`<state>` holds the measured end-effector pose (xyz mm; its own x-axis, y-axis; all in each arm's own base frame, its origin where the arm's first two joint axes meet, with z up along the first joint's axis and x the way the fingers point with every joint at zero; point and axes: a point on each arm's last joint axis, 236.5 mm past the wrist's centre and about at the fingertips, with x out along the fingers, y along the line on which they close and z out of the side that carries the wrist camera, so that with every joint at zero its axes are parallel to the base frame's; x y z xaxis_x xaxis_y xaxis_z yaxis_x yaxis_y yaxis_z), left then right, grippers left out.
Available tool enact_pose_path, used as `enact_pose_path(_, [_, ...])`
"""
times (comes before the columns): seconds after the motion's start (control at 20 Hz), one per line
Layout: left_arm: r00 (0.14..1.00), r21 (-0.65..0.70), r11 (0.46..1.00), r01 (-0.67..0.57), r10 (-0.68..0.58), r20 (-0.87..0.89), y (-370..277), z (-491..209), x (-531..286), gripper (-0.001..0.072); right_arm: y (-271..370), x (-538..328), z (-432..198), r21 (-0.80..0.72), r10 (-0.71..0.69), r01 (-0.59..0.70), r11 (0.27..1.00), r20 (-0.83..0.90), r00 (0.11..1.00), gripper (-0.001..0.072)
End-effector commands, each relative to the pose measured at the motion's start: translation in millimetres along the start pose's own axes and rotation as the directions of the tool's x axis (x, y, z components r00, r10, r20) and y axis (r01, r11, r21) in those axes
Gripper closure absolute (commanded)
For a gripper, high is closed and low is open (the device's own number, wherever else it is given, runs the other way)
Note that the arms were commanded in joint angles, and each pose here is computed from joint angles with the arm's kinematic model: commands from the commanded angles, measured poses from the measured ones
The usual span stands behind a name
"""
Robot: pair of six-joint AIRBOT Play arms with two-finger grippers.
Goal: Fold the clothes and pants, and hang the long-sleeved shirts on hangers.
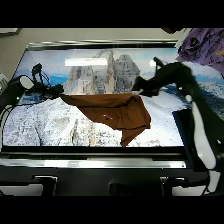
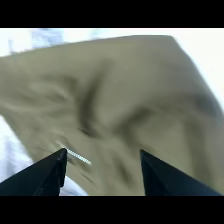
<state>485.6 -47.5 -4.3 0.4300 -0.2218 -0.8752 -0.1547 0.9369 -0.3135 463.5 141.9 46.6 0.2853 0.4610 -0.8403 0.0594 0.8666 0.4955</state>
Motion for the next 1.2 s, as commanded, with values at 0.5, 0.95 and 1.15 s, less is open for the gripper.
enact_pose_path(0.5, [1.0, -0.007, 1.0, -0.007, 0.006, -0.029, 5, -5, -2, 0.0691, -71, 41, -255, 0.211, 0.064, -0.012, 0.978, -0.24, 0.969, 0.0181])
enact_pose_path(0.95, [0.999, -0.008, 1.0, -0.008, 0.008, -0.033, 5, -5, 0, 0.0691, -67, 67, -206, 0.305, 0.05, -0.043, 0.951, -0.018, 0.999, 0.0311])
enact_pose_path(1.15, [0.999, -0.011, 1.0, -0.011, 0.01, -0.043, 7, -7, 4, 0.0691, -74, 80, -212, 0.328, 0.037, -0.017, 0.944, -0.054, 0.998, 0.0367])
